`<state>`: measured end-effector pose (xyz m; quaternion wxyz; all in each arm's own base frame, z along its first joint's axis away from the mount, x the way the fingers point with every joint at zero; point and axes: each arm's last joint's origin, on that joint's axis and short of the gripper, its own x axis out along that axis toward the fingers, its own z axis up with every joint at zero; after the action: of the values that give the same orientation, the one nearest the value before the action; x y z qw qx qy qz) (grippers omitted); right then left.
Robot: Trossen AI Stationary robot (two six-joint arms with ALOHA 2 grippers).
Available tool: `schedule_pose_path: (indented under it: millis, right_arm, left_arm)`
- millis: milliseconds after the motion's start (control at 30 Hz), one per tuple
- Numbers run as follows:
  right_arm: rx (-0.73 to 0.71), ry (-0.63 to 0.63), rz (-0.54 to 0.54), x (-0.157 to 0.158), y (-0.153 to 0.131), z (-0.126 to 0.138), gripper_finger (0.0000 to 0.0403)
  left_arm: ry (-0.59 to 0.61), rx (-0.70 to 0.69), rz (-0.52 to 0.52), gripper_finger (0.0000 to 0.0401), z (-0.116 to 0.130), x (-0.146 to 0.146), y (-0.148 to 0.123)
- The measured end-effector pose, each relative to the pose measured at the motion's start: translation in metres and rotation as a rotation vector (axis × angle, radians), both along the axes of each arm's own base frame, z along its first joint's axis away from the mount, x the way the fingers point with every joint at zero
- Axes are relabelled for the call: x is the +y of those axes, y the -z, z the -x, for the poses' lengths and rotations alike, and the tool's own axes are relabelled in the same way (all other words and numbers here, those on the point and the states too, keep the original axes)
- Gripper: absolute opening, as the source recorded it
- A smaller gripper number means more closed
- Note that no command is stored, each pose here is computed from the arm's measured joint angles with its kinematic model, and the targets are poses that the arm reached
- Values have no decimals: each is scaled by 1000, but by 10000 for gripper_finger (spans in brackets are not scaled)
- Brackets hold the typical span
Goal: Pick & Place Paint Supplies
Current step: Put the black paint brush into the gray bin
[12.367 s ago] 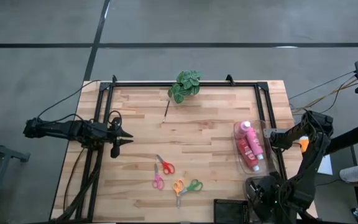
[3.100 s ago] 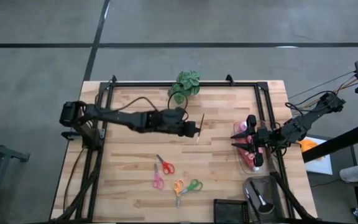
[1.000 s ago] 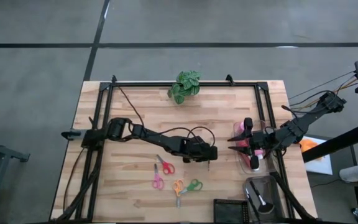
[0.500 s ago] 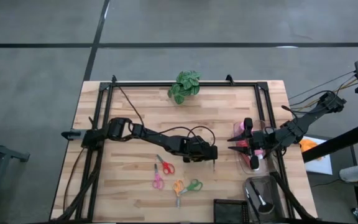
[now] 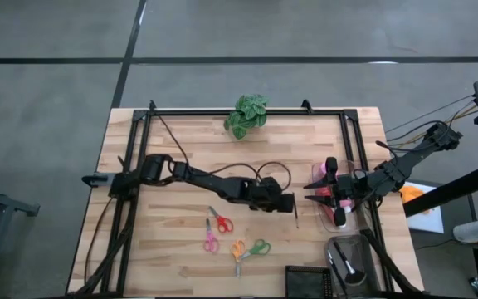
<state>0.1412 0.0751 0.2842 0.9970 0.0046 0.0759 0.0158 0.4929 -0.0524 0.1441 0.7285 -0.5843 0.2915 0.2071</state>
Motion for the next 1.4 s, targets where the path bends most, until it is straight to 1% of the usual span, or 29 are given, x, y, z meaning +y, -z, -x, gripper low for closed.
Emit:
schedule_pose_path:
  millis: [100,167,267,400,467,567,667,767,867,1067,1267,1400]
  right_arm:
    - [0,0,1,0,0,0,116]
    - [2,0,1,0,0,0,116]
    - [4,0,3,0,1,-1,116]
    - [8,0,5,1,1,-1,116]
    - [10,1,7,1,2,-1,116]
    - [11,0,8,1,2,-2,116]
    - [12,0,8,1,2,-2,116]
    - [12,0,8,1,2,-2,116]
    - [12,0,8,1,2,-2,116]
    - [12,1,8,1,2,-2,116]
    - [12,0,8,1,2,-2,116]
    - [12,1,8,1,2,-2,116]
  left_arm:
    - [115,-37,-38,149,2,9,-20]
    - [190,-65,-111,149,6,16,-39]
    - [247,-134,-248,149,18,27,-71]
    - [341,-296,-502,149,39,36,-112]
    - [377,-382,-621,149,57,38,-134]
    - [415,-476,-770,149,91,39,-162]
    - [449,-518,-897,149,129,42,-177]
    - [457,-558,-987,149,171,45,-192]
    - [453,-597,-1052,149,213,47,-198]
    - [439,-664,-1156,149,289,49,-187]
    - [404,-740,-1190,149,344,49,-161]
    - [384,-776,-1200,150,367,50,-141]
